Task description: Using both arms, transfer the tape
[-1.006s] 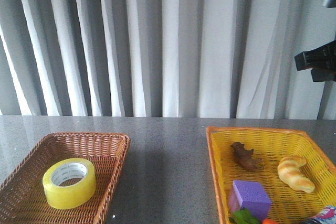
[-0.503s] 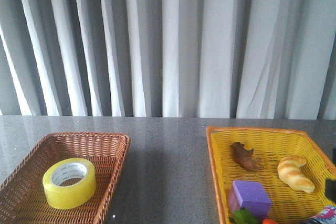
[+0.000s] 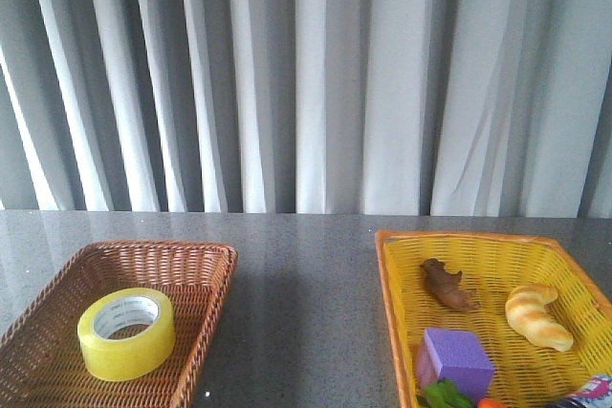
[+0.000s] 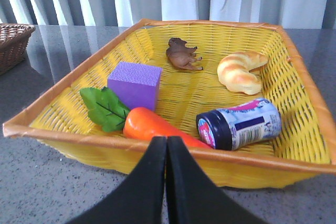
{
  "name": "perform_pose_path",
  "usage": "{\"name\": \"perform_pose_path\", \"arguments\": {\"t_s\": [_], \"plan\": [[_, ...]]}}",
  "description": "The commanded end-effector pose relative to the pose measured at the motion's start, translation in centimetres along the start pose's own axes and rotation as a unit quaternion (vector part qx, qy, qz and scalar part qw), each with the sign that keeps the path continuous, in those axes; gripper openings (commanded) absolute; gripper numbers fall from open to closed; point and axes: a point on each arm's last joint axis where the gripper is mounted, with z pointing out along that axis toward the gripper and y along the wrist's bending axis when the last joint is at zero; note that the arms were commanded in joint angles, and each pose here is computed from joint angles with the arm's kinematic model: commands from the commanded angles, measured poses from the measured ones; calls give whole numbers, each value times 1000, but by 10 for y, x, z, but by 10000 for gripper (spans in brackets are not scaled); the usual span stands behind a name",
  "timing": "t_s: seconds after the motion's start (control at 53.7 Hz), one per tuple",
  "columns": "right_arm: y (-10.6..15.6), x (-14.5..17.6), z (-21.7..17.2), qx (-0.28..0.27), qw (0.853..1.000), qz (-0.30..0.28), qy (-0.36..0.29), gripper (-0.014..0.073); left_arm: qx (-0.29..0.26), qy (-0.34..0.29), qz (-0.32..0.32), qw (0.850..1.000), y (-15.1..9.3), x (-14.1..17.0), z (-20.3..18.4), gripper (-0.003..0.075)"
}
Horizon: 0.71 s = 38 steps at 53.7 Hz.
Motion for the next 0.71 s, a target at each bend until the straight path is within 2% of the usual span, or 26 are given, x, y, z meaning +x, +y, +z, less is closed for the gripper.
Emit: {"name": "perform_pose_path", "arguments": {"t_s": [0.0, 0.205, 0.466, 0.689], "plan": [[0, -4, -5, 0, 998, -4, -56, -8, 4, -56, -9, 998, -1, -15, -3, -6], [-2, 20, -12, 2, 998, 0, -67, -8, 4, -56, -9, 998, -1, -15, -3, -6], [-12, 35, -20, 75, 992, 15, -101, -8, 4, -56, -9, 998, -1, -15, -3, -6], [-12, 37, -22, 76, 992, -6, -97, -8, 4, -56, -9, 998, -1, -15, -3, -6]]}}
